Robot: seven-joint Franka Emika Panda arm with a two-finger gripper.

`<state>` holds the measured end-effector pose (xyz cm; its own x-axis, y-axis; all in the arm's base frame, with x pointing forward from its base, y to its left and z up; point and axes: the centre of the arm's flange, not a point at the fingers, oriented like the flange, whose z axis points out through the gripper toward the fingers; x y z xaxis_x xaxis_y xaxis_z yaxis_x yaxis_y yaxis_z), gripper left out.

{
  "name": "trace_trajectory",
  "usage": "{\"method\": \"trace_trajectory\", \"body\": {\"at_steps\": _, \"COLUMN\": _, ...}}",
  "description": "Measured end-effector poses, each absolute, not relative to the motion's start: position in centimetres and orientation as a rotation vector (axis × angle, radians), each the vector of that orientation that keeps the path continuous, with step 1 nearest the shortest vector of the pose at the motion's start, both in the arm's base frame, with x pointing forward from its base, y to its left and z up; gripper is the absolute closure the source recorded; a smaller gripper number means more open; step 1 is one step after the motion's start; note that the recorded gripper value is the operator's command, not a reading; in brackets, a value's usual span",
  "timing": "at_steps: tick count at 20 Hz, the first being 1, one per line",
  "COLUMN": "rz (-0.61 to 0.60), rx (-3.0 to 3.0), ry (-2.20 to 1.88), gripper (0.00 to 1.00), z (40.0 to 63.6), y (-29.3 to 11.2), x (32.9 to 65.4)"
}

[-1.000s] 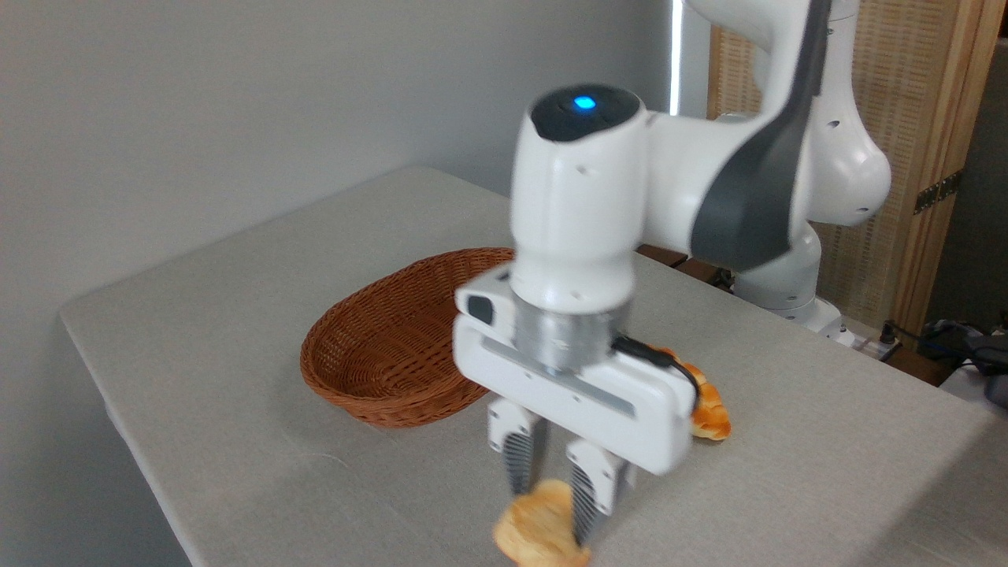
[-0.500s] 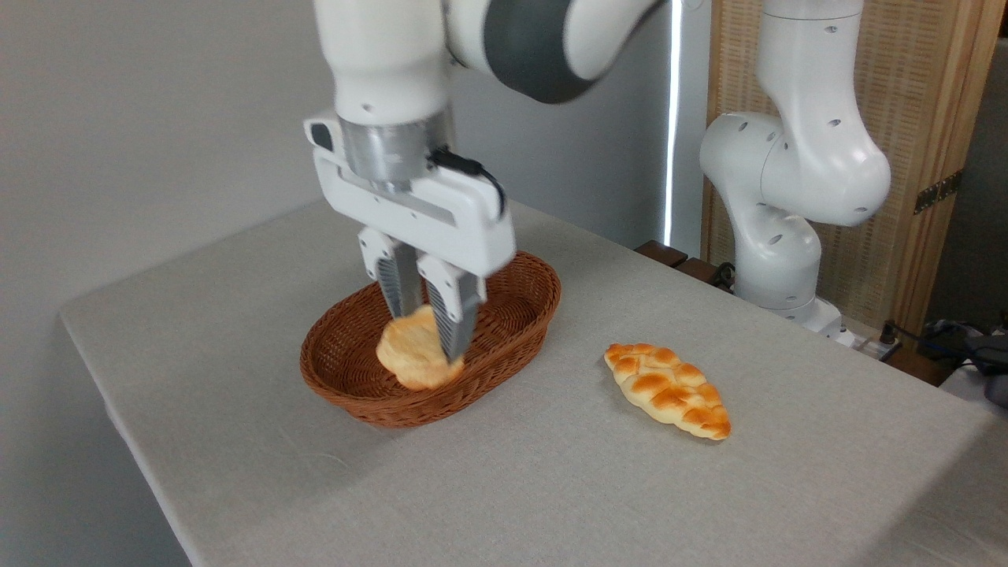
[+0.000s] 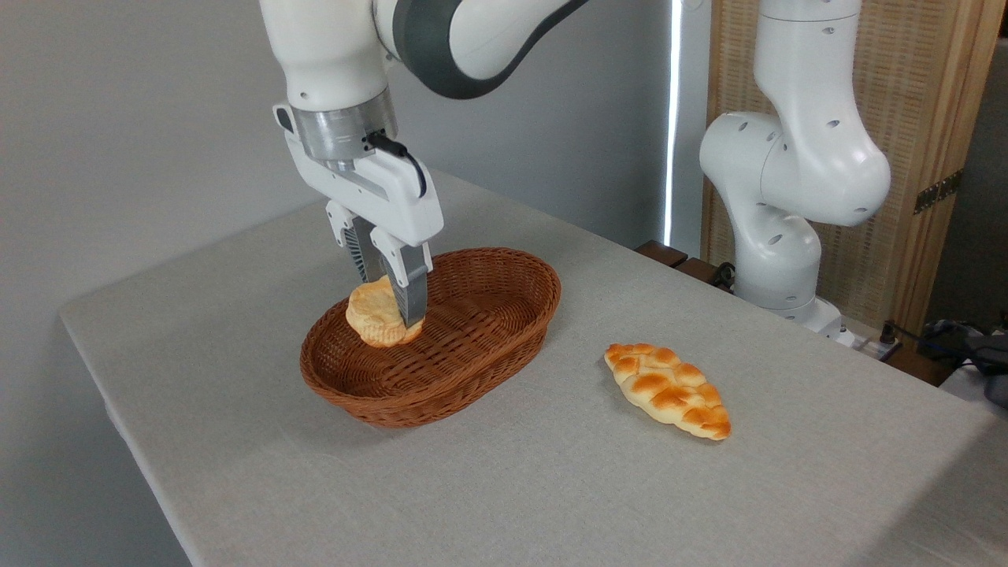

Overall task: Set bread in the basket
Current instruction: 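Carry the bun over the wicker basket and lower it inside, then open the gripper to release the bun and raise it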

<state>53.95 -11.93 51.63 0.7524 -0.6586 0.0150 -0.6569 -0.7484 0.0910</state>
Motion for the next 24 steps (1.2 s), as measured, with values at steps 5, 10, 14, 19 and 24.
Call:
{"method": "trace_trajectory", "body": {"at_steps": 5, "rz": -0.048, "rx": 2.85, "ry": -1.076, "gripper": 0.0, "z": 50.9, "y": -12.1, "x": 54.2}}
{"method": "trace_trajectory", "body": {"at_steps": 10, "rz": -0.045, "rx": 2.853, "ry": -1.069, "gripper": 0.0, "z": 50.9, "y": -12.0, "x": 54.2}}
{"method": "trace_trajectory", "body": {"at_steps": 14, "rz": -0.039, "rx": 2.854, "ry": -1.069, "gripper": 0.0, "z": 51.2, "y": -12.1, "x": 54.2}}
{"method": "trace_trajectory", "body": {"at_steps": 19, "rz": 0.038, "rx": 2.871, "ry": -1.05, "gripper": 0.0, "z": 53.8, "y": -11.2, "x": 54.8}}
{"method": "trace_trajectory", "body": {"at_steps": 24, "rz": 0.131, "rx": 2.884, "ry": -1.045, "gripper": 0.0, "z": 57.1, "y": -8.5, "x": 55.8}}
